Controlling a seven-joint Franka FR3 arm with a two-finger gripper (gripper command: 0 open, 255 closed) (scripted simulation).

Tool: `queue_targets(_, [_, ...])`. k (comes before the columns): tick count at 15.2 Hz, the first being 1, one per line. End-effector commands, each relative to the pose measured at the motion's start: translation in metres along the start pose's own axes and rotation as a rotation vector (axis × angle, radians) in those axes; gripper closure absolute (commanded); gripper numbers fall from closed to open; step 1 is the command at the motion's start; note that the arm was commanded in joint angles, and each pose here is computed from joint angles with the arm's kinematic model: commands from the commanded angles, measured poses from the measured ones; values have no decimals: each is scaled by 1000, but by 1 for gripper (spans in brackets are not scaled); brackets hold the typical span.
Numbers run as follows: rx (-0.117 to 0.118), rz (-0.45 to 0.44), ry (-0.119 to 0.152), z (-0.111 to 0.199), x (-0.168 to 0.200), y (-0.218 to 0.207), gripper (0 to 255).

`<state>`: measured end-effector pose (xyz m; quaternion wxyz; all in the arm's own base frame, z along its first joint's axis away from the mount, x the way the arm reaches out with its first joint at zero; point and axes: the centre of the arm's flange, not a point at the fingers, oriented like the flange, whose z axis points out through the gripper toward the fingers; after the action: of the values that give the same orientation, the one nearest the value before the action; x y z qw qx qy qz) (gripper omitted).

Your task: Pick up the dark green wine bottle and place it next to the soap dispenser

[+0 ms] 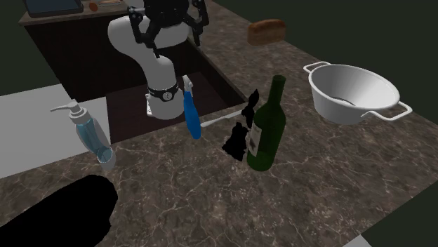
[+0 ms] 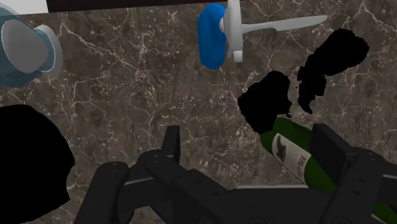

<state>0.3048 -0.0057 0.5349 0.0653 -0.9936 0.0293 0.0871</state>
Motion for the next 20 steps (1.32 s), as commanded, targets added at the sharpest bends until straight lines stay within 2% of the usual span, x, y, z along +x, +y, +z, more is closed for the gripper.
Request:
queue_targets(1, [0, 0, 0, 0, 0, 0, 0])
queue_targets(20, [-116, -39, 40, 36, 130, -214, 0])
